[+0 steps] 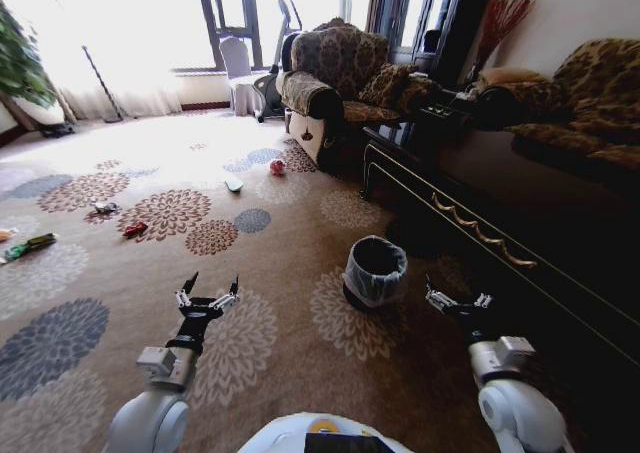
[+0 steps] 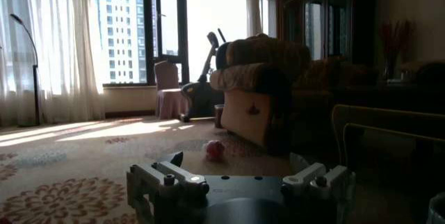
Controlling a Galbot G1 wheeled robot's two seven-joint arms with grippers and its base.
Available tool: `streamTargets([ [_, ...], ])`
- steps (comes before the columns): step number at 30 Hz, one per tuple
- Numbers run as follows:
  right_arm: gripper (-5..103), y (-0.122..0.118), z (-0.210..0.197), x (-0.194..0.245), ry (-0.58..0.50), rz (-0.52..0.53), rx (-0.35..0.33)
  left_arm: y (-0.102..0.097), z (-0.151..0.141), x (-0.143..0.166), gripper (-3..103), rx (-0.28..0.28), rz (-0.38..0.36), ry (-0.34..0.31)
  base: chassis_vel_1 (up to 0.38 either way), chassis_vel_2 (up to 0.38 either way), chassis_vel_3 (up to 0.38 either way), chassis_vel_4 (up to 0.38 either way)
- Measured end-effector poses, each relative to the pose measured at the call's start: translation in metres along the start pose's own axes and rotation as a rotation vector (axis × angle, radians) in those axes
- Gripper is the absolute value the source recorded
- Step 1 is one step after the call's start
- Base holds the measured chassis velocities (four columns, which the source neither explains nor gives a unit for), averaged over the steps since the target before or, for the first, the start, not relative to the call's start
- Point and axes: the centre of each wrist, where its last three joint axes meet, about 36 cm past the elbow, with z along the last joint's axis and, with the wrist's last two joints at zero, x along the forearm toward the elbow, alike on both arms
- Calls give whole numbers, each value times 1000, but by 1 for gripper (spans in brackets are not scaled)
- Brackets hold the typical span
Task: Pick up the trash from the ground and place it into the trash bin.
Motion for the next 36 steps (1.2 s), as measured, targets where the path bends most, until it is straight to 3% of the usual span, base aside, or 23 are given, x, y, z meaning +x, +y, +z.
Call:
streamTargets([
  [8, 100, -13, 14, -25, 61, -11, -15, -3, 2, 2, 100, -13, -5, 2, -208, 223, 181, -199],
  [18, 100, -15, 31, -21, 154, -38, -20, -5, 12, -6, 100, -23, 7, 30, 25, -29, -31, 13],
  [26, 100, -43, 36, -93, 280, -109, -123, 0, 24, -9, 100, -35, -17, 68, 0, 0, 0, 0],
  [31, 100, -62, 40, -133, 334, -111, -108, 0, 28, -12, 100, -43, -22, 83, 0, 0, 0, 0],
  [36, 100, -74, 23, -161, 424, -151, -140, -1, 29, -12, 100, -46, -28, 89, 0, 0, 0, 0],
])
